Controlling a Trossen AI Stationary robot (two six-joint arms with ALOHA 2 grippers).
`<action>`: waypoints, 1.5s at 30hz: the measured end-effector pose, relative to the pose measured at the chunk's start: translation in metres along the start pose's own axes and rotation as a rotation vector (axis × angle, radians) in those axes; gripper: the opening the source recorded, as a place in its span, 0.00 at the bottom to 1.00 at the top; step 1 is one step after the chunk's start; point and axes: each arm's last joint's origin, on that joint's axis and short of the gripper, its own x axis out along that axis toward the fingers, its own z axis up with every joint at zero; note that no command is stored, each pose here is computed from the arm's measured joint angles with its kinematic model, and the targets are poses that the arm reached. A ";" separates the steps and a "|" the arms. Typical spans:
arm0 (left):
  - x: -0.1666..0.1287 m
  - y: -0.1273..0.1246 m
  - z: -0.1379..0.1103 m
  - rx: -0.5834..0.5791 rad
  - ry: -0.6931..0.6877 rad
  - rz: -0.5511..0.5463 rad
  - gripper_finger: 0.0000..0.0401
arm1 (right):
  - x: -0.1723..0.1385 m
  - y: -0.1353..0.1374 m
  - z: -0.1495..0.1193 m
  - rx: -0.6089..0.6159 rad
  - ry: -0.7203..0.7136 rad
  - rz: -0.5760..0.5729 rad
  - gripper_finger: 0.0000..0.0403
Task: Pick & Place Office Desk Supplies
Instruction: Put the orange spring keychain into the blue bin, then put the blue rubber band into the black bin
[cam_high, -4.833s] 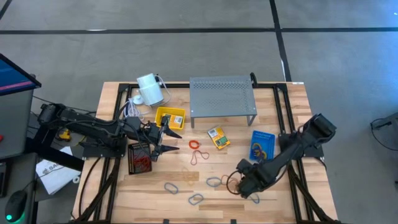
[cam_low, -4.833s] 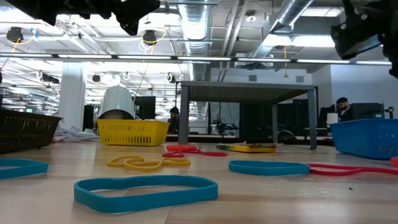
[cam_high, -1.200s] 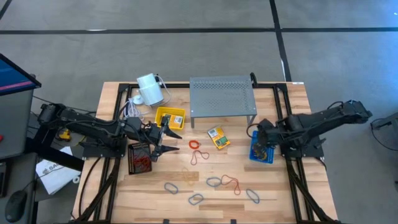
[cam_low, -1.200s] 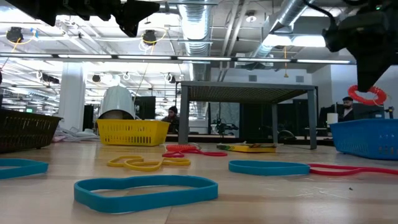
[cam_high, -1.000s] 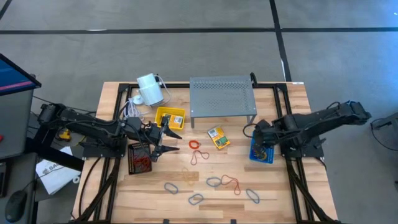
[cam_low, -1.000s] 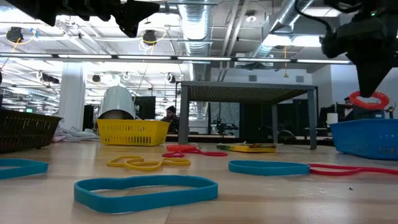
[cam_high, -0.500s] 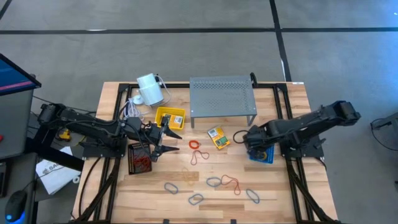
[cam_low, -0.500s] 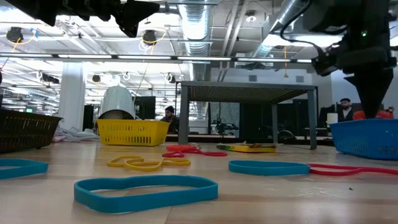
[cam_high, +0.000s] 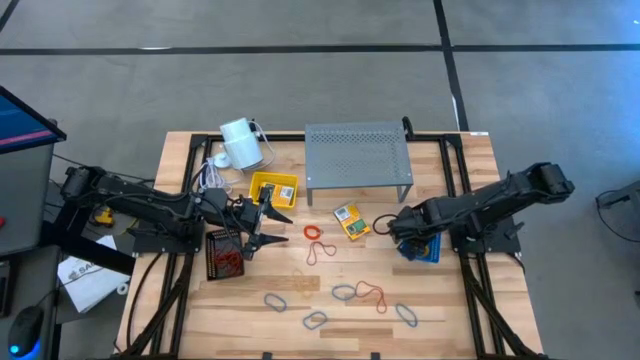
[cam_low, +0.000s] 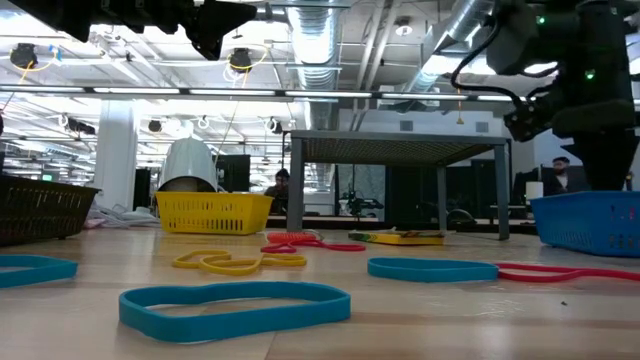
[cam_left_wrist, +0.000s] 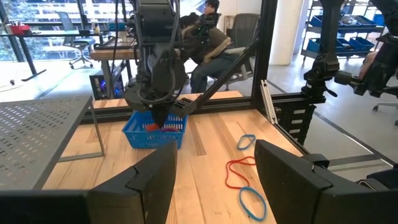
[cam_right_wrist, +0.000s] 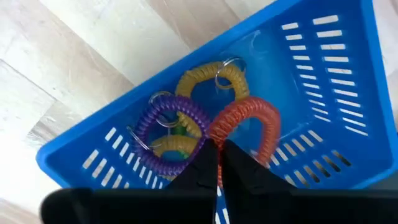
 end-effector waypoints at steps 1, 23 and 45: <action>0.000 0.000 0.000 0.000 0.000 0.000 0.53 | 0.000 0.000 0.000 0.000 -0.002 0.003 0.00; 0.000 0.000 0.000 0.000 0.003 0.000 0.53 | -0.001 -0.001 0.000 -0.010 -0.002 0.002 0.29; 0.000 0.000 -0.002 -0.001 0.020 0.000 0.53 | -0.076 0.046 -0.028 -0.033 -0.131 0.173 0.53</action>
